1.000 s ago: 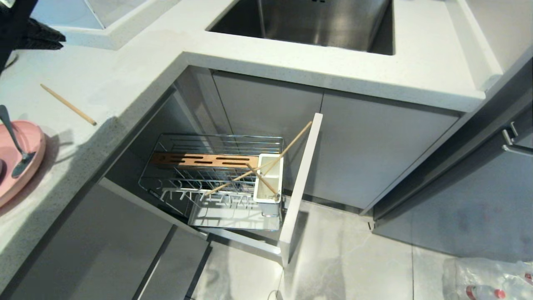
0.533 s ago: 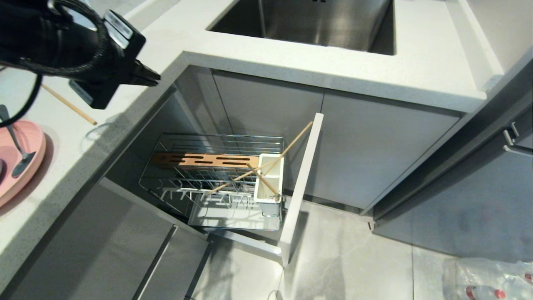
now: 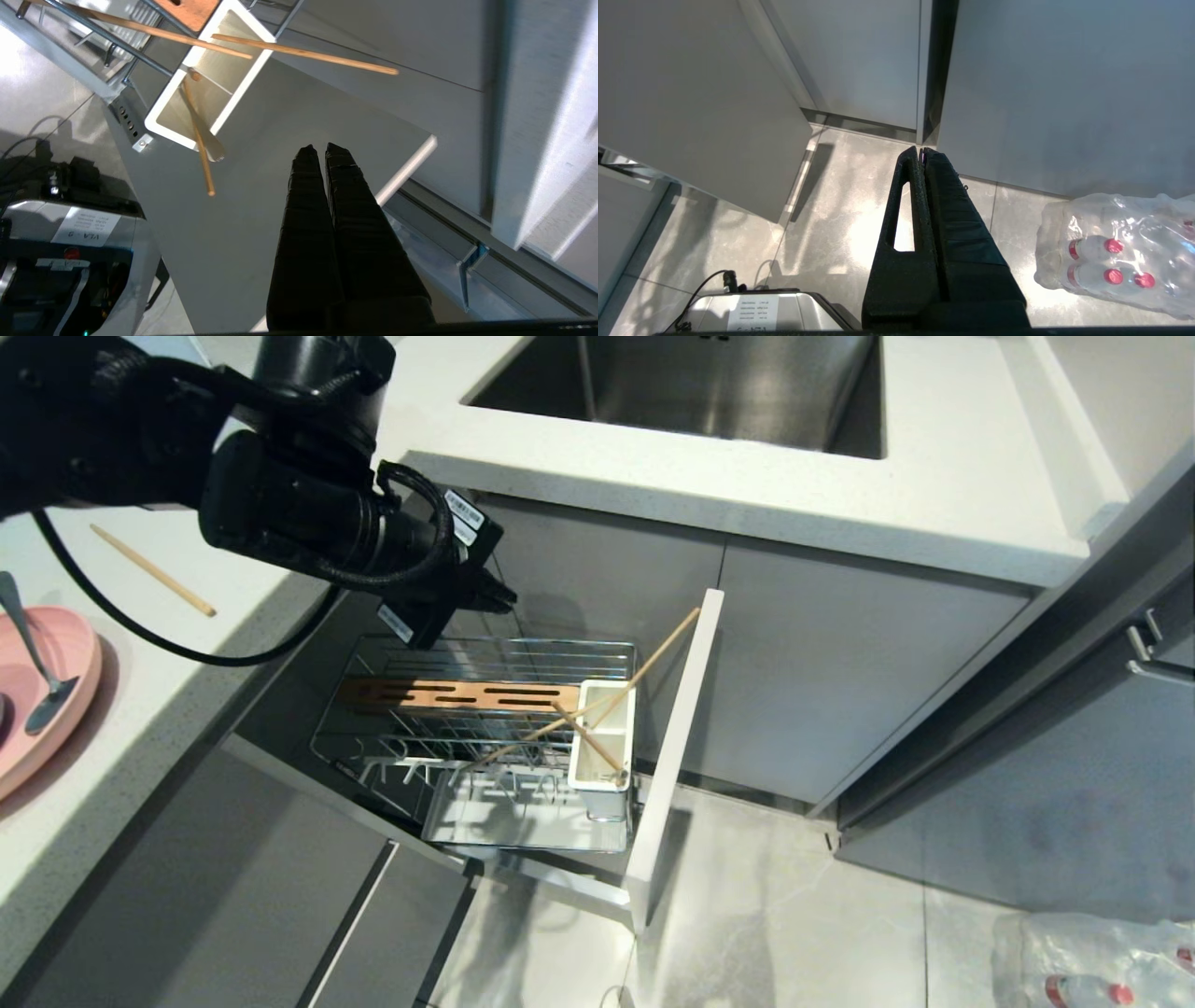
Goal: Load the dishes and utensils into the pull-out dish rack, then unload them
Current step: Take the chopsticks out of the cupboard
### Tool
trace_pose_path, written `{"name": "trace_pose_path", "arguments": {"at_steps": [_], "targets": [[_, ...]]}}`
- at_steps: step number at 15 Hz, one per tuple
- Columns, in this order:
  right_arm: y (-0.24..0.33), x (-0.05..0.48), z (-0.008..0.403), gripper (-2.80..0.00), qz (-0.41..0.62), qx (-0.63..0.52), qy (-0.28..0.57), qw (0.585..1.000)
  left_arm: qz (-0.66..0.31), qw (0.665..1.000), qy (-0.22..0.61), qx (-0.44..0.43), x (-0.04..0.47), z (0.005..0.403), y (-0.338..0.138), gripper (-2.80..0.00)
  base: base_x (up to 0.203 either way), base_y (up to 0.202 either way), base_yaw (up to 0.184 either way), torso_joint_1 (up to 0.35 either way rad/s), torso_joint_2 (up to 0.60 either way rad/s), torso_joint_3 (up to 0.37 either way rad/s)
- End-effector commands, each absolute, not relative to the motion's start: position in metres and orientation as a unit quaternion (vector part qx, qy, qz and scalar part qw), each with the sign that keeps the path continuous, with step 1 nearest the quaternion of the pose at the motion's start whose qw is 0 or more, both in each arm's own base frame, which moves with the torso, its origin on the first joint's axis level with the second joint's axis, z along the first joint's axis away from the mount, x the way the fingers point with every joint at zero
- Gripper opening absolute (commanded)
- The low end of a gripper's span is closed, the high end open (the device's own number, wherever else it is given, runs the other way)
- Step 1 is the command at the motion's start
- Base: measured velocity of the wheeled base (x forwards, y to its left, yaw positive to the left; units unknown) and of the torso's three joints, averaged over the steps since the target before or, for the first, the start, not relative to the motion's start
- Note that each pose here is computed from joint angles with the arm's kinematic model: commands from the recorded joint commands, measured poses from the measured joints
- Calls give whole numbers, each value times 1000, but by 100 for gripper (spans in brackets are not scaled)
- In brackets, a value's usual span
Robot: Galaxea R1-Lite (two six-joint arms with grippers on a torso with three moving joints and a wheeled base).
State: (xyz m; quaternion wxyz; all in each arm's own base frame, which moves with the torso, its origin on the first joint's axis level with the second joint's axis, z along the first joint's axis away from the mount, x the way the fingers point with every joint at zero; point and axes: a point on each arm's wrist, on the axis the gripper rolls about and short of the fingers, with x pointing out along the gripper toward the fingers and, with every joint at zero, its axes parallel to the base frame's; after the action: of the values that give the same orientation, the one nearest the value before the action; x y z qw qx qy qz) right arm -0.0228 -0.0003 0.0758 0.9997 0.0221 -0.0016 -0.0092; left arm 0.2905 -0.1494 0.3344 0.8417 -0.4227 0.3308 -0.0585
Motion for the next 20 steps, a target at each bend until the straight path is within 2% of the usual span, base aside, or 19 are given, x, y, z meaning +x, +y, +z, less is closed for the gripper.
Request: {"name": "trace_pose_path", "arguments": {"at_steps": [1, 2, 9, 14, 20], "targets": [[0, -23, 76, -280, -9, 22, -2, 1000, -44, 836, 351, -419, 306, 318, -154, -177, 0, 0, 0, 0, 0, 0], [0, -23, 76, -280, -9, 22, -1, 1000, -42, 835, 356, -418, 311, 313, -156, 0, 0, 0, 0, 0, 0, 0], [0, -23, 76, -280, -9, 22, -1, 1000, -39, 818, 381, -428, 344, 277, -175, 0, 0, 0, 0, 0, 0, 0], [0, -23, 76, -280, -10, 22, -2, 1000, -39, 789, 428, -439, 361, 251, -182, 0, 0, 0, 0, 0, 0, 0], [0, -23, 76, -280, -9, 22, -2, 1000, -43, 785, 434, -439, 366, 245, -184, 0, 0, 0, 0, 0, 0, 0]]}}
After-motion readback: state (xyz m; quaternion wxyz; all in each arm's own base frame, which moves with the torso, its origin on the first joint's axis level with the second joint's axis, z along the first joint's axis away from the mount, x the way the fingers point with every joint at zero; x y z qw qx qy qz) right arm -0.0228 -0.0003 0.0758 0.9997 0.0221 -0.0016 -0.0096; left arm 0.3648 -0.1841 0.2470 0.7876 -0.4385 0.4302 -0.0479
